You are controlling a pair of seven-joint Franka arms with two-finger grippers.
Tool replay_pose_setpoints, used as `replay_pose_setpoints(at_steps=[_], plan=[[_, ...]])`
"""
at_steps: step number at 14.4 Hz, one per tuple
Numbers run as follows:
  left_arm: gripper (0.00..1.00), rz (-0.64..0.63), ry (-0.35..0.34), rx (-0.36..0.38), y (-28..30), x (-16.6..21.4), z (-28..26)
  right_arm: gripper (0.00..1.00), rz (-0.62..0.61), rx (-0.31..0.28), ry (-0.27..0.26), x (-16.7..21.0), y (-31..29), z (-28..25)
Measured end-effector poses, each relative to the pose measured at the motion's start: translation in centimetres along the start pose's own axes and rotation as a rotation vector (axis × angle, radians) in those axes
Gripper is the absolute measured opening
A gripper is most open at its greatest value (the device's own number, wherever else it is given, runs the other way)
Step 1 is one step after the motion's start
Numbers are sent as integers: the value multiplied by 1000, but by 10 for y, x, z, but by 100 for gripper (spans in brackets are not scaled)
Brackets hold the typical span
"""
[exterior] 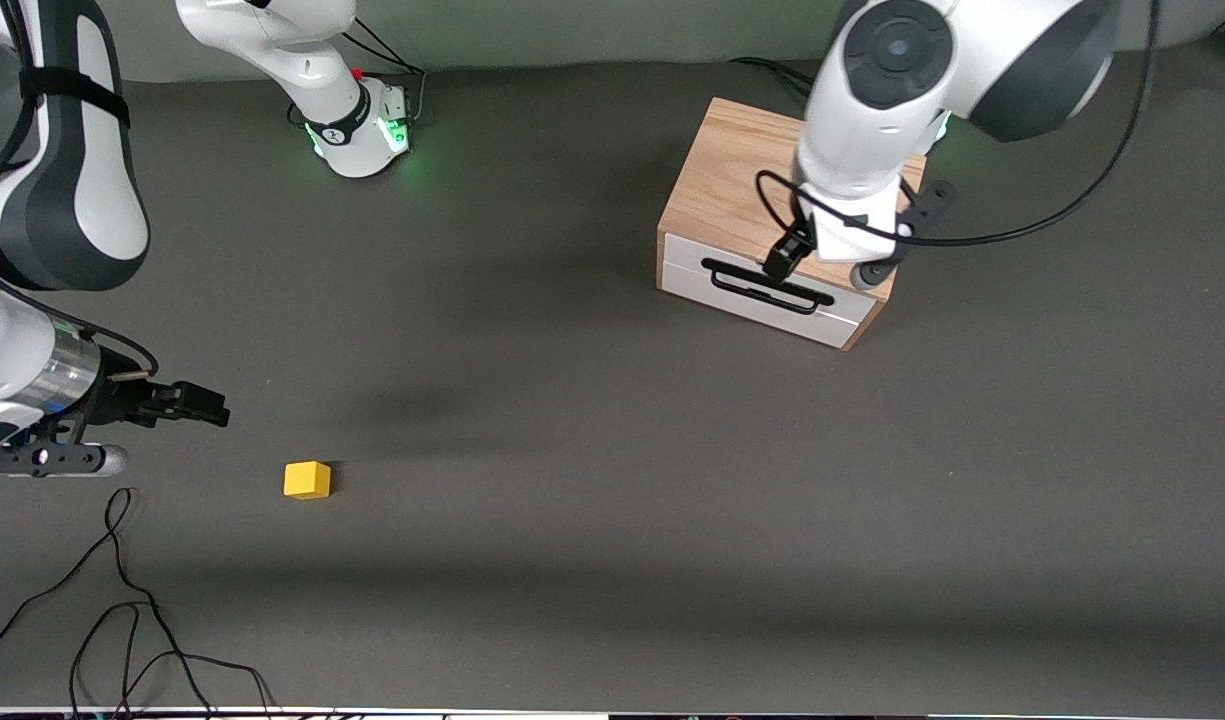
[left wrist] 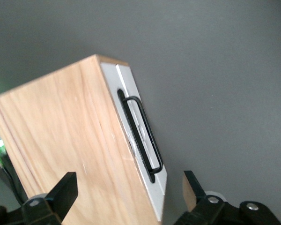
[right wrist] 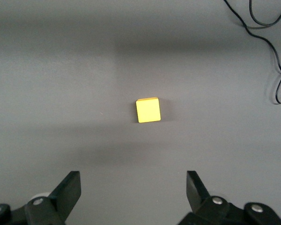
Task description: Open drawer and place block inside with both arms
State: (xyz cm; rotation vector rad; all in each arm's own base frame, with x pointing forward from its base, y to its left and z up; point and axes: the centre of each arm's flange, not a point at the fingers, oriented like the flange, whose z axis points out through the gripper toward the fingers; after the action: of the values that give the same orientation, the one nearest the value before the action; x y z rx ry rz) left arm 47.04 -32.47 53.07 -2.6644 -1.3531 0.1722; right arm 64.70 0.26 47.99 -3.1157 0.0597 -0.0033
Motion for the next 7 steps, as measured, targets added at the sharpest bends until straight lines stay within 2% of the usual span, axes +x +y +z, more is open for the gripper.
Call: replay_pose_setpoints(at_steps=[4, 7], plan=[[100, -167, 7, 13, 8, -27, 12, 100, 0, -2, -3, 5, 0, 12], [100, -211, 3, 11, 24, -20, 30, 100, 0, -6, 0, 12, -1, 29]])
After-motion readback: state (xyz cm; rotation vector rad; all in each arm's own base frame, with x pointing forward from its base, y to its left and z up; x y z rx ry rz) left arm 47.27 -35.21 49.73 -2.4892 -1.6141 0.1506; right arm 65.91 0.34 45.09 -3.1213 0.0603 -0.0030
